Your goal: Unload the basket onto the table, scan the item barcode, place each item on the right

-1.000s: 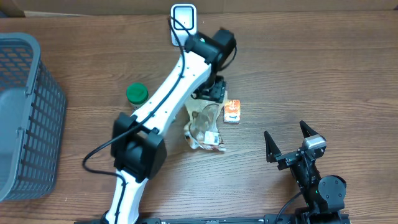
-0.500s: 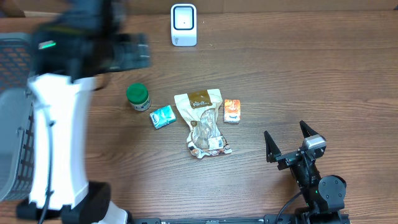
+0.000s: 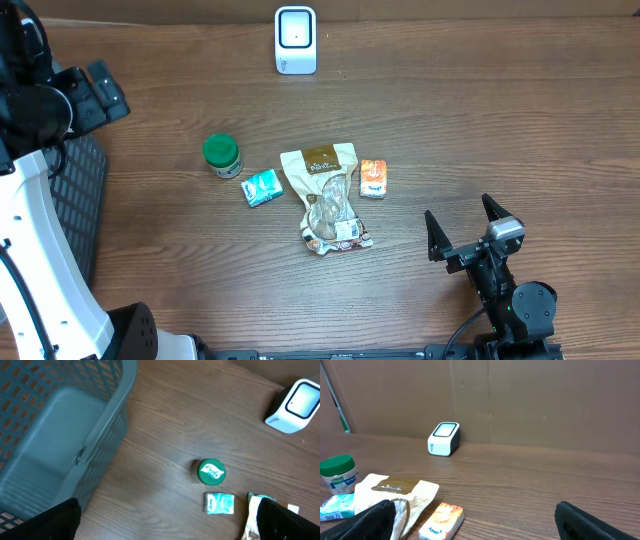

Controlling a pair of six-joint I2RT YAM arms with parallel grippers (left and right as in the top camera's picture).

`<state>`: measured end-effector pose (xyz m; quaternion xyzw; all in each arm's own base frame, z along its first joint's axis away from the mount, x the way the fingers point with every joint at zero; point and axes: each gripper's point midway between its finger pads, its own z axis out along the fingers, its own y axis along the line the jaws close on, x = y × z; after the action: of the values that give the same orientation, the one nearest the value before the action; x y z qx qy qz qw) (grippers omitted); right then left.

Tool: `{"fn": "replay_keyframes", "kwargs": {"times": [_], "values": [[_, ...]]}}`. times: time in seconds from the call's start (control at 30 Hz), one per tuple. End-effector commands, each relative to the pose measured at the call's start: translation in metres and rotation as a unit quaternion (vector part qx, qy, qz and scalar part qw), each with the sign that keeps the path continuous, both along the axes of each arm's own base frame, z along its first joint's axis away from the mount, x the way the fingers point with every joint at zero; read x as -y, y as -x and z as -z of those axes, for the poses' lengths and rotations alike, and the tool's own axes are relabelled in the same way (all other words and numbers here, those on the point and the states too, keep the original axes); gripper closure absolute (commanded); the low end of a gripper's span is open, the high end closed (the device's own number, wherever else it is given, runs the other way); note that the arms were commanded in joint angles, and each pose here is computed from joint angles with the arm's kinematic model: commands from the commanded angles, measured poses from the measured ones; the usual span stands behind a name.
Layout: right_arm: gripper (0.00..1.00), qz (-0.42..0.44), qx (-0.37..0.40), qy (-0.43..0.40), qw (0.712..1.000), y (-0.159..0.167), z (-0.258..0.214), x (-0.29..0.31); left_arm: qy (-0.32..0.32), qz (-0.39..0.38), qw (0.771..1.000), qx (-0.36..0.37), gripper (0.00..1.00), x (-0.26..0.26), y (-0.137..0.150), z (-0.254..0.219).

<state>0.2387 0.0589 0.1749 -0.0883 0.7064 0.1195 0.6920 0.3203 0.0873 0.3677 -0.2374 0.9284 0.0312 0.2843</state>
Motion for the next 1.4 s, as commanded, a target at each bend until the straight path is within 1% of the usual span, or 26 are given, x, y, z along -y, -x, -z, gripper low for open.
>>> {"fn": "replay_keyframes", "kwargs": {"times": [0.0, 0.67, 0.7, 0.83, 0.93, 1.1, 1.2, 1.37], "values": [[0.0, -0.002, 0.002, -0.001, 1.0, 0.0, 0.002, -0.001, -0.001, 0.015, 1.0, 0.0, 0.0, 0.002, 0.0, -0.001], [0.0, -0.003, 0.004, -0.002, 1.0, 0.0, 0.001, -0.001, -0.001, 0.015, 1.0, 0.001, 0.0, 0.002, 0.0, -0.002], [0.0, -0.006, 0.004, -0.002, 1.0, 0.001, 0.001, -0.002, -0.001, 0.015, 1.0, 0.001, 0.01, 0.002, 0.0, -0.002], [0.0, -0.08, 0.021, -0.003, 0.997, 0.01, -0.008, -0.026, -0.001, 0.015, 1.0, 0.001, 0.01, 0.002, 0.0, -0.002], [0.0, -0.09, 0.024, -0.003, 0.996, 0.013, -0.015, -0.029, -0.001, 0.015, 1.0, 0.002, 0.0, 0.002, 0.0, -0.002], [0.0, -0.089, -0.006, -0.002, 0.996, 0.016, -0.033, -0.028, -0.001, 0.015, 1.0, 0.002, 0.0, 0.002, 0.0, -0.002], [0.0, -0.09, -0.032, -0.001, 0.995, 0.013, -0.051, -0.029, -0.001, 0.015, 1.0, 0.002, 0.0, 0.002, 0.0, -0.002], [0.0, -0.094, -0.111, 0.001, 0.989, -0.002, -0.077, -0.032, -0.001, 0.015, 1.0, 0.001, 0.01, 0.002, 0.0, -0.002]]}}
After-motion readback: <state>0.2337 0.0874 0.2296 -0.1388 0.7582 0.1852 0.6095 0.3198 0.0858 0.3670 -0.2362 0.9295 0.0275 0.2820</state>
